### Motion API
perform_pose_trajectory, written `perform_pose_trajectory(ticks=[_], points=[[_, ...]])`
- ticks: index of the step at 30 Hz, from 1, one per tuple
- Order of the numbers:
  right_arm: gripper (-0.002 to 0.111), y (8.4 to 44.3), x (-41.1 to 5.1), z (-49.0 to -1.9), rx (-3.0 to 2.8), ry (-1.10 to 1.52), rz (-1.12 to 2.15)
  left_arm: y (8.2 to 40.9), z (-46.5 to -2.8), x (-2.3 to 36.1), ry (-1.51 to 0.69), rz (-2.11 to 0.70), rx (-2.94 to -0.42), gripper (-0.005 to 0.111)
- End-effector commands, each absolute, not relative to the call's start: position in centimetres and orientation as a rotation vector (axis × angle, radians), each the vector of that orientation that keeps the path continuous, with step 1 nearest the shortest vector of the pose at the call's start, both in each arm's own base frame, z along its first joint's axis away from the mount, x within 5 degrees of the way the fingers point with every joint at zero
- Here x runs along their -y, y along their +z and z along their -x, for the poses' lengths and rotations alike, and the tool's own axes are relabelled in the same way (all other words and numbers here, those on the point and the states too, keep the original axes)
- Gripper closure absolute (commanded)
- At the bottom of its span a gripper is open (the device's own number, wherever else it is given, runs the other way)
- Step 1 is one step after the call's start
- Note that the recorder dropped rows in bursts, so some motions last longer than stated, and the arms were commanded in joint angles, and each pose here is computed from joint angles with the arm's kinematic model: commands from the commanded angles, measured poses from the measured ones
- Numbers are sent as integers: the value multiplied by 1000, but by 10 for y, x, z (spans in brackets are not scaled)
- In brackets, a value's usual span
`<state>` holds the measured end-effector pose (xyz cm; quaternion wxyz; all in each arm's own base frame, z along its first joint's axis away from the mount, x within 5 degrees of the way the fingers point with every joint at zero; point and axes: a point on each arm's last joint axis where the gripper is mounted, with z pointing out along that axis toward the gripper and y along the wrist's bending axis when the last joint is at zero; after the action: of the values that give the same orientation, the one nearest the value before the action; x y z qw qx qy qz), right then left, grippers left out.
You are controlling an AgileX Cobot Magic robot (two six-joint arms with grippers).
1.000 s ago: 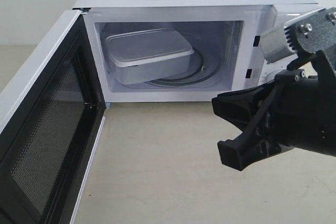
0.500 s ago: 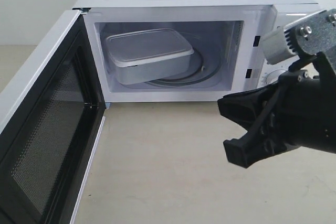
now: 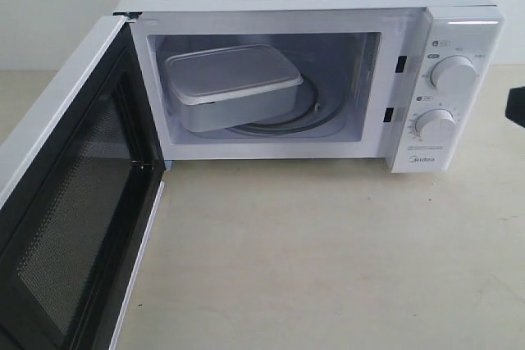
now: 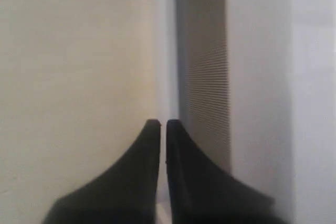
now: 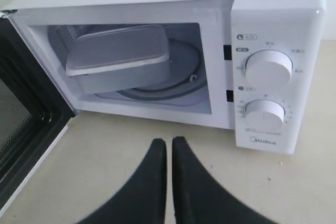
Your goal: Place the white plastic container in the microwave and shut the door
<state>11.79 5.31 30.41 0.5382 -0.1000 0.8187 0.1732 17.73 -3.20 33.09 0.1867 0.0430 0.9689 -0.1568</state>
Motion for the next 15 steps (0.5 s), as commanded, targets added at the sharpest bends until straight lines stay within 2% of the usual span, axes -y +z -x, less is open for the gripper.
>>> perform_pose_trajectory(ticks=[1,6,10,13,15], points=[[108,298,-46,-105,-2028,353,276,327,-192,50,-740,-227,-2688,102],[108,296,-45,-104,-2053,347,282,325,-206,65,-975,-292,-2602,102],[108,303,-47,-106,-1973,376,261,323,-234,89,-1283,-449,-2326,102],[108,311,-50,-106,-1919,420,277,322,-230,89,-1220,-529,-2335,102],[108,321,-56,-105,-1841,490,322,323,-223,81,-1048,-525,-2391,102]])
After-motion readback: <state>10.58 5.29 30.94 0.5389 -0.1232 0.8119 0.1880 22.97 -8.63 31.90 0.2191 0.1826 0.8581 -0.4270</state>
